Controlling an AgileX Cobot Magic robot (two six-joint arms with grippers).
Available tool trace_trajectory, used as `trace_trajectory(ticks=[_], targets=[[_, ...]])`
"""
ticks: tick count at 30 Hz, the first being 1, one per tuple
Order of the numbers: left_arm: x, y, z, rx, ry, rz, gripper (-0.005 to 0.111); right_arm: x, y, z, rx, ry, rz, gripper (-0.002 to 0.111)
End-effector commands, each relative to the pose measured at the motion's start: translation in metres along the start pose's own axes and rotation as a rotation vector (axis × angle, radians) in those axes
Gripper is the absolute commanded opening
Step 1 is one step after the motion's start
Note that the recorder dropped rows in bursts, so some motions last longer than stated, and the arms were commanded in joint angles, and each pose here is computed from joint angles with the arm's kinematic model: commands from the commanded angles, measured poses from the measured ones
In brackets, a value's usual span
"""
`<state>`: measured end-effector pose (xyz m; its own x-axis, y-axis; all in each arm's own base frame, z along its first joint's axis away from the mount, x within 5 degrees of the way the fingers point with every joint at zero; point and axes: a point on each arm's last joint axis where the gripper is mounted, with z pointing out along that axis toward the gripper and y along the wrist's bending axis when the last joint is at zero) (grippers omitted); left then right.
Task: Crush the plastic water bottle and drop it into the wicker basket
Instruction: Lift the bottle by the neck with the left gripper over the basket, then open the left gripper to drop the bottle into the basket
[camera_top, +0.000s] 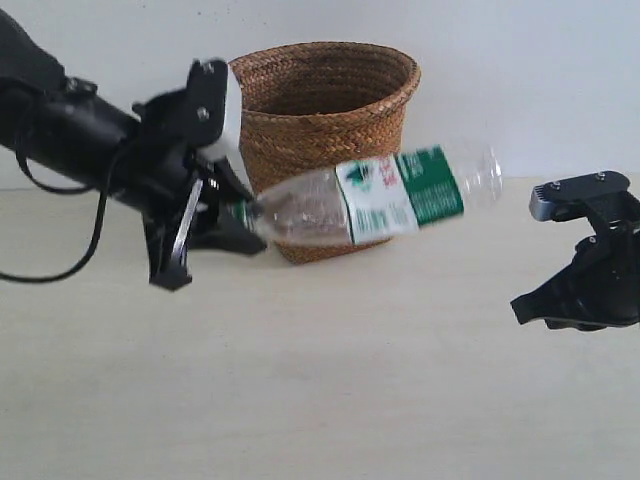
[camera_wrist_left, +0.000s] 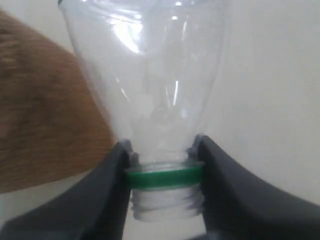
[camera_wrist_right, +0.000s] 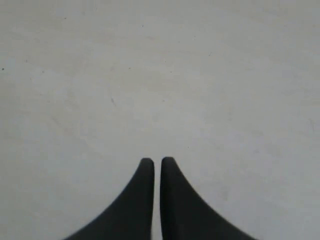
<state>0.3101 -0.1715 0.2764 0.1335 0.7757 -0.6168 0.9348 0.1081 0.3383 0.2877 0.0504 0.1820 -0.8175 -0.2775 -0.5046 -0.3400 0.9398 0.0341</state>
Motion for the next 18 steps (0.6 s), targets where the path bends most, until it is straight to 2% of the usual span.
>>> trace_trajectory(ticks=[1,2,4,6,7,11,15,17,18], targets=[[-0.014,0.059,-0.017,-0.523,-0.056,-0.089,0.013,-0.001,-0.002,-0.003,0.014,-0.032,0.004,0.0],[-0.014,0.066,-0.015,-0.568,-0.055,-0.085,0.024,-0.001,-0.002,-0.003,0.013,-0.033,0.006,0.0],[-0.014,0.084,-0.008,-0.636,-0.051,-0.074,0.063,-0.001,-0.002,-0.003,0.009,-0.035,0.016,0.0],[-0.013,0.1,-0.001,-0.706,-0.067,-0.122,0.098,-0.001,-0.001,-0.003,0.008,-0.035,0.019,0.0],[-0.013,0.105,0.006,-0.71,-0.072,-0.131,0.111,-0.001,-0.001,-0.003,0.008,-0.035,0.019,0.0],[-0.011,0.11,0.019,-0.696,-0.063,-0.12,0.105,-0.001,-0.001,-0.003,0.006,-0.034,0.022,0.0],[-0.016,0.11,0.011,-0.709,-0.074,-0.115,0.097,-0.002,-0.001,-0.003,0.011,-0.044,0.02,0.0],[-0.024,0.108,-0.004,-0.715,-0.098,-0.106,0.079,-0.003,-0.002,-0.003,0.016,-0.055,0.025,0.0],[-0.028,0.103,-0.013,-0.679,-0.111,-0.099,0.062,-0.004,-0.002,-0.003,0.018,-0.059,0.025,0.0]])
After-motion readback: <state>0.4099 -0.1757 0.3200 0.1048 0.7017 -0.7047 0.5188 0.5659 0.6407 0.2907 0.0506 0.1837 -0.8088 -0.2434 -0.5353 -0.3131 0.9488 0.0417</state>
